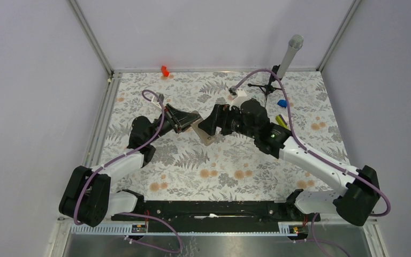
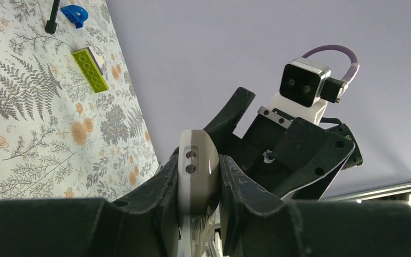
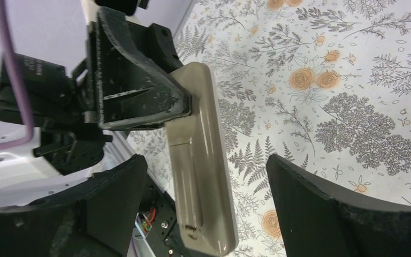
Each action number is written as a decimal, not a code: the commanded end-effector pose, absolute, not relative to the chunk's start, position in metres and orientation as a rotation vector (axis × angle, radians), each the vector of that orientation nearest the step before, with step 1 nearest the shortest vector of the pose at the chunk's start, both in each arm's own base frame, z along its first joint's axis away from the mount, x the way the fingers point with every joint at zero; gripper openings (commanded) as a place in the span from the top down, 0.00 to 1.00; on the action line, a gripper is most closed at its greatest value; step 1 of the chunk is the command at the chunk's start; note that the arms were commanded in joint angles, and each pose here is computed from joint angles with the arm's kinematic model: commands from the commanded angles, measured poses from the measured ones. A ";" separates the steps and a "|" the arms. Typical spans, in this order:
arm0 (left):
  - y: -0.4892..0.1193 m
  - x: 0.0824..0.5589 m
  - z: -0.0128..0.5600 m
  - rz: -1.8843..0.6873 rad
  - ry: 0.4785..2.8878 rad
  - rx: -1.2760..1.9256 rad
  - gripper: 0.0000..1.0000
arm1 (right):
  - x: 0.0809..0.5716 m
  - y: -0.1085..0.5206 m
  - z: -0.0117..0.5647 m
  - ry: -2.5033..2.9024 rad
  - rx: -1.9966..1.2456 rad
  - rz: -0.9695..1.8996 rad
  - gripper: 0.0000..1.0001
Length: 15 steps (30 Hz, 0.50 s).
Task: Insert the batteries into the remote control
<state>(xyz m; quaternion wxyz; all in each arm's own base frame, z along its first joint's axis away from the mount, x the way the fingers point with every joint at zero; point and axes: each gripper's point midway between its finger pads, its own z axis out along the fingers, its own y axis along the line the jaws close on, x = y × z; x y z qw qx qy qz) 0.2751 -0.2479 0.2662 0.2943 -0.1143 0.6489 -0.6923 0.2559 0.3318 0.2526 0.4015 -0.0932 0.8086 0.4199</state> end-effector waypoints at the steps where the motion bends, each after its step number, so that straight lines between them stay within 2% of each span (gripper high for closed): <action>1: -0.251 0.267 0.302 -1.885 1.613 -0.161 1.00 | 0.239 0.325 0.286 1.971 -0.223 1.221 0.09; 11: -0.255 0.250 0.312 -1.935 1.613 -0.030 1.00 | 0.207 0.329 0.276 2.013 -0.249 1.452 0.16; 14: -0.256 0.247 0.314 -1.958 1.611 -0.005 1.00 | 0.205 0.331 0.276 2.008 -0.239 1.485 0.28; 15: -0.256 0.246 0.315 -1.971 1.609 -0.008 1.00 | 0.205 0.332 0.275 2.012 -0.233 1.494 0.35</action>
